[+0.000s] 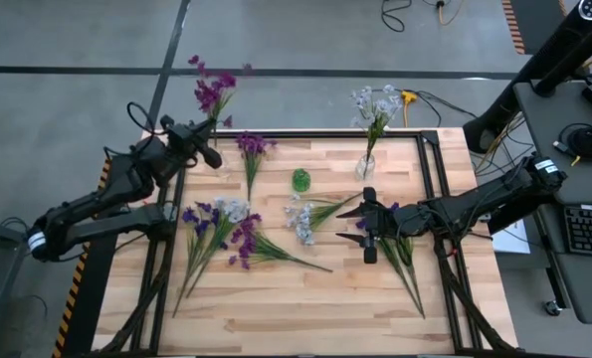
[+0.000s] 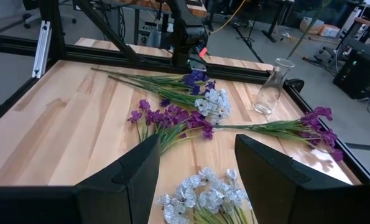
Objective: Sort flowers into vase by color
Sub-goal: Put the bottom violet flowers into the left transparent flower vase
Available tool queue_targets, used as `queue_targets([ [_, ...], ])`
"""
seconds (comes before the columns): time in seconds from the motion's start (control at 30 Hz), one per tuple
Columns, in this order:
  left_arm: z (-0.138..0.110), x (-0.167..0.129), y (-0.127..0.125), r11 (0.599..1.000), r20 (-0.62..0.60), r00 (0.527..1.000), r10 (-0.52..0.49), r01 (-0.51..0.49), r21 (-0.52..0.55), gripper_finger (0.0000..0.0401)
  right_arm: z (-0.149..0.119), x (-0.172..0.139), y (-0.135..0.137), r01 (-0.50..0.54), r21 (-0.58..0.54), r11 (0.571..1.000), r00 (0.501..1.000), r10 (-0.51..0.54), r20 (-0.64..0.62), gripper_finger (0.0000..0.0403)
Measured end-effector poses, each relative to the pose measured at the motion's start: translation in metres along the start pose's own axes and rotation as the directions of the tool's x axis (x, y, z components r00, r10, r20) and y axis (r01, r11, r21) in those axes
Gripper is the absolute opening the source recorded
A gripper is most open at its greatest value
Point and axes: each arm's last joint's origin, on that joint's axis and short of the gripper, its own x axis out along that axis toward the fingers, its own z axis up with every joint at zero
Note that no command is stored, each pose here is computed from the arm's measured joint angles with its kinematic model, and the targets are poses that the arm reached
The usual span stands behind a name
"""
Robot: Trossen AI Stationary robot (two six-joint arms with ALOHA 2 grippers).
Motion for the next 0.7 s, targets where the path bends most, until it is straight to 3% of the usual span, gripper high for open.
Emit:
queue_targets([
  [0.2,-0.017,0.001,-0.001,1.000,-0.028,1.000,0.011,-0.011,-0.004,0.0000,0.000,0.000,0.000,0.000,-0.007,1.000,1.000,0.000,0.000,0.0201],
  [0.7,-0.023,0.002,-0.001,1.000,-0.066,0.998,0.018,-0.018,0.007,0.0000,0.000,0.000,0.000,-0.001,-0.006,1.000,1.000,0.001,0.000,0.0201],
])
